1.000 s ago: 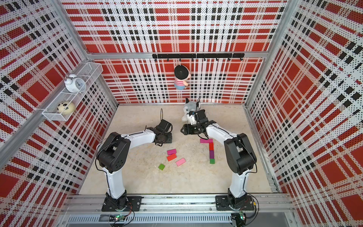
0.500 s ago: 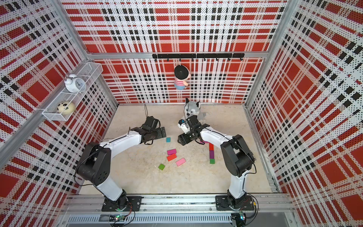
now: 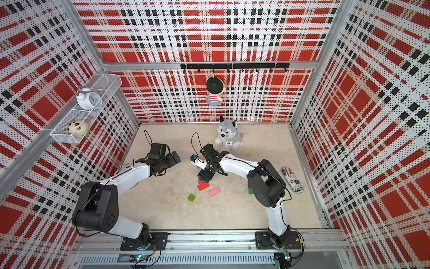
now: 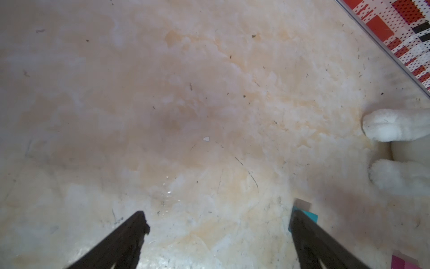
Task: Assemble the number 7 with building blocks
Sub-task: Pick up the building block from the center of the board.
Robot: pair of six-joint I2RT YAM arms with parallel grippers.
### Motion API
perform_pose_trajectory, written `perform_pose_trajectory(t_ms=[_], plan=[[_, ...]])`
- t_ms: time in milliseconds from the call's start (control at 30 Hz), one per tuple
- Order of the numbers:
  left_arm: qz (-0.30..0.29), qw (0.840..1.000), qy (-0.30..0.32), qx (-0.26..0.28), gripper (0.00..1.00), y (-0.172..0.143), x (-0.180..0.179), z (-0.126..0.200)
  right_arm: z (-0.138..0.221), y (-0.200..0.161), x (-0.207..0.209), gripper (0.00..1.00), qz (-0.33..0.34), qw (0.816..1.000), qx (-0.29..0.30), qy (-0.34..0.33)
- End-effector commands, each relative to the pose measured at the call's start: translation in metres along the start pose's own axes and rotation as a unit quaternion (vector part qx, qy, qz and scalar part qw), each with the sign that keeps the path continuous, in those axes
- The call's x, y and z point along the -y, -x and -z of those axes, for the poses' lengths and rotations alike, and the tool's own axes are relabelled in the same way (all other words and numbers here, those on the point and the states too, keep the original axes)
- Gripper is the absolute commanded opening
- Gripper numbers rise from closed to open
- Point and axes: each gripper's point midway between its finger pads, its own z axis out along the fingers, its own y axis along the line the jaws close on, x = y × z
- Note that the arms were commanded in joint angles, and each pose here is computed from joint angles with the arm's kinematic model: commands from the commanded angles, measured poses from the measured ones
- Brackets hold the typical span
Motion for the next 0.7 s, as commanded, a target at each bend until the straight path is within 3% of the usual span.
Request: perform_pose_trajectory(t_ms=[0,333,667], plan=[[0.015,0.999,-0.028,0.012,0.98,0.008,0.006,0.003,-0.01,-0.01,-0.002,0.71,0.035,0.999,-0.041,-0.009],[0.016,0.999,-0.044,0.008,0.98,0.011,0.008,-0.004,-0.017,-0.015,-0.012,0.69,0.056,0.996,-0.065,0.002],[0.018,0.999,-0.05,0.005,0.98,0.005,0.006,-0.004,-0.035,-0.031,-0.003,0.63,0.055,0.991,-0.117,-0.028]])
